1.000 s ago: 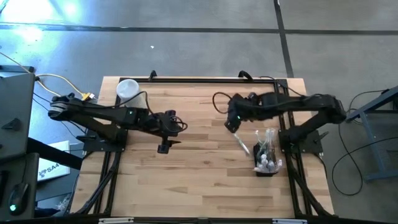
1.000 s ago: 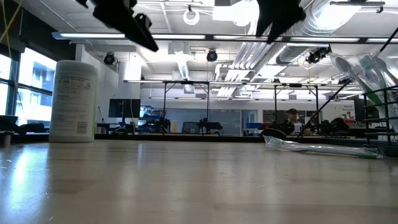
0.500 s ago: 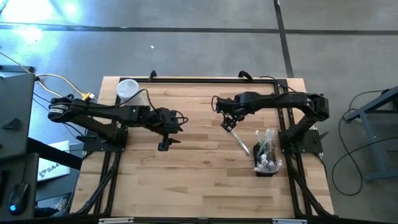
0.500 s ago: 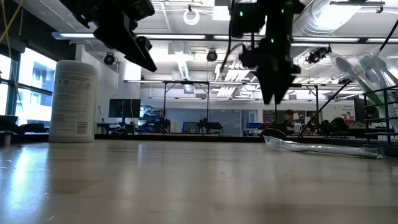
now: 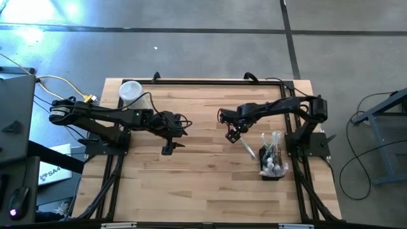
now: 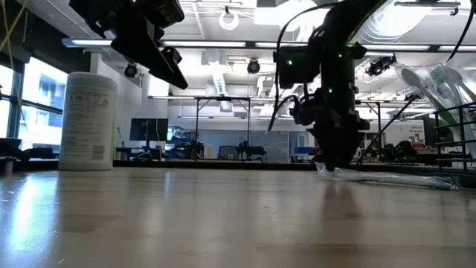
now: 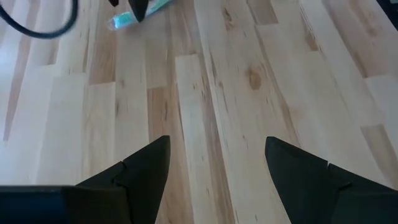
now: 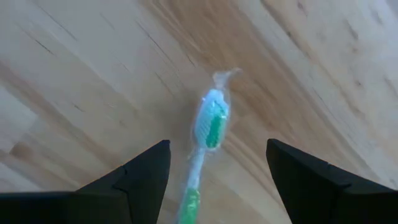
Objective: Pick & Place toothbrushing station
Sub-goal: Put the green toothbrush into the black mesh organizer
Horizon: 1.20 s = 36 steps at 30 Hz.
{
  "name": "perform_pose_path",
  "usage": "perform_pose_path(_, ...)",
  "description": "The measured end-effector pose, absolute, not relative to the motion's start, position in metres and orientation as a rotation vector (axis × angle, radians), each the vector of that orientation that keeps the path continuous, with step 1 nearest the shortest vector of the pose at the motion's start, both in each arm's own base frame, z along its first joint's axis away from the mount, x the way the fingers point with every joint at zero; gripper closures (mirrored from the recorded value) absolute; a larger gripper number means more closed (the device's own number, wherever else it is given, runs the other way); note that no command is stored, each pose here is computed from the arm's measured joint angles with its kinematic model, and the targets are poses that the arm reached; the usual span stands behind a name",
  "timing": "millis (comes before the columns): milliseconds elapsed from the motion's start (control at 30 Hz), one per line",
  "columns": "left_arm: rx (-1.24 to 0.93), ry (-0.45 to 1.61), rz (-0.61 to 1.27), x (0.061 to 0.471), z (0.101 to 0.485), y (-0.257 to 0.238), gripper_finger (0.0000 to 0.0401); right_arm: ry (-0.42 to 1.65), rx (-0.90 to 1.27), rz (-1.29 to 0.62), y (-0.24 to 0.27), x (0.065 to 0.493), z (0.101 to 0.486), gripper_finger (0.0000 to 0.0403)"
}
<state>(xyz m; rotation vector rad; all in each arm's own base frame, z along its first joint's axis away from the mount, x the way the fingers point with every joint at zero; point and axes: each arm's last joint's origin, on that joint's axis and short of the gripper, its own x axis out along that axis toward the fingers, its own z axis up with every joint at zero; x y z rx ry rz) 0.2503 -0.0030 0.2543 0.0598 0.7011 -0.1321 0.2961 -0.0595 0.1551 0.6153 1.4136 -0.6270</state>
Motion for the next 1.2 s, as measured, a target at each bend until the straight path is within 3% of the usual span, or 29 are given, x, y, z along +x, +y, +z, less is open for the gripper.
perform_pose_path(367,0.04,0.659,-0.186,0.253,0.257,-0.005,0.0141,1.504,0.534,-0.562,-0.046,0.309,0.121,0.0161)
perform_pose_path(500,0.033,0.659,-0.205,0.252,0.257,-0.005,0.0141,1.501,0.535,-0.558,-0.046,0.31,0.12,0.0219)
perform_pose_path(700,0.032,0.677,-0.205,0.25,0.247,-0.005,0.0141,1.48,0.536,-0.558,-0.046,0.31,0.122,0.0361)
perform_pose_path(767,0.032,0.678,-0.206,0.249,0.243,-0.005,0.0141,1.48,0.533,-0.561,-0.046,0.31,0.122,0.0388)
perform_pose_path(1067,0.042,0.686,-0.21,0.247,0.232,-0.005,0.0141,1.41,0.431,-0.594,-0.041,0.32,0.144,0.0397)
perform_pose_path(1200,0.057,0.687,-0.215,0.246,0.231,-0.005,0.0141,1.236,0.38,-0.583,-0.034,0.331,0.189,0.0397)
